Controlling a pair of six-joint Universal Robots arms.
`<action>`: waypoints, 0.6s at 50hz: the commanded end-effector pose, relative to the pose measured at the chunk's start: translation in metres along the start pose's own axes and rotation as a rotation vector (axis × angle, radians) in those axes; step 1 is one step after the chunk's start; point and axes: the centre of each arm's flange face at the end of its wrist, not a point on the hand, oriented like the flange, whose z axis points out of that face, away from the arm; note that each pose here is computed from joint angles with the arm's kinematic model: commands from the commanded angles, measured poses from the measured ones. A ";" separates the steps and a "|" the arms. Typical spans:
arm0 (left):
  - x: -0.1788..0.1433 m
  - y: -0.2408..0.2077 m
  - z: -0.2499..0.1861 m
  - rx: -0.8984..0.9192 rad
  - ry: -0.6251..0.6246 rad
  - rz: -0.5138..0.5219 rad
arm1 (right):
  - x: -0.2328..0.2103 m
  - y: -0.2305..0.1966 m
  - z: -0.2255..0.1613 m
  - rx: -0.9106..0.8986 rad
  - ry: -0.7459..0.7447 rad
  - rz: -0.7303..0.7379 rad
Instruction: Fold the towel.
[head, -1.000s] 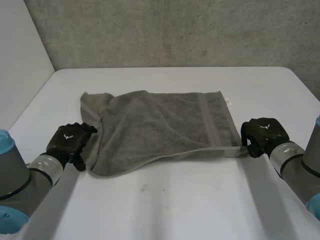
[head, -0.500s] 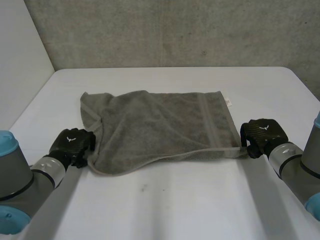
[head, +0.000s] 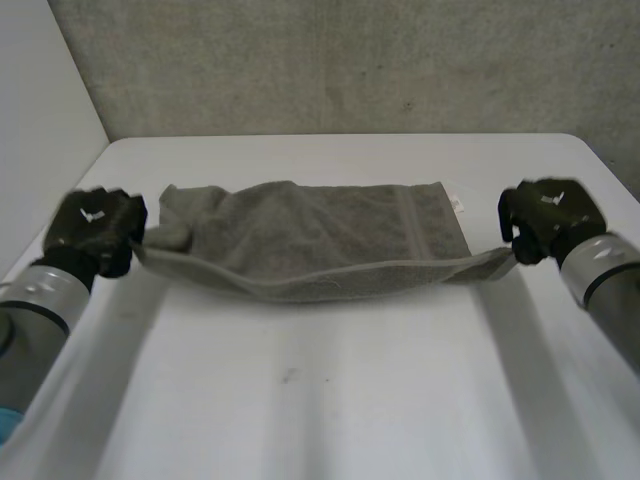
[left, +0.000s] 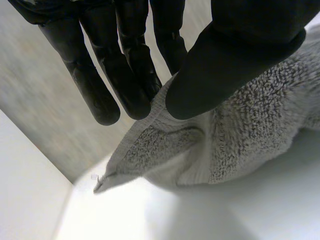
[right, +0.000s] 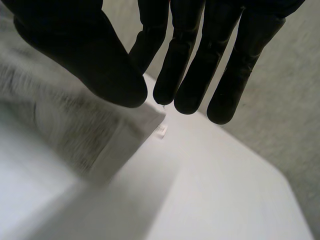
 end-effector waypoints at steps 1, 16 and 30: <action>-0.014 -0.068 -0.037 0.111 -0.046 0.115 | 0.016 -0.066 -0.029 0.039 0.002 -0.058; -0.030 -0.101 -0.042 -0.056 -0.059 0.262 | 0.026 -0.117 -0.060 0.055 -0.003 -0.141; -0.008 -0.072 -0.035 -0.175 0.039 0.208 | -0.075 -0.029 -0.053 -0.077 -0.261 0.221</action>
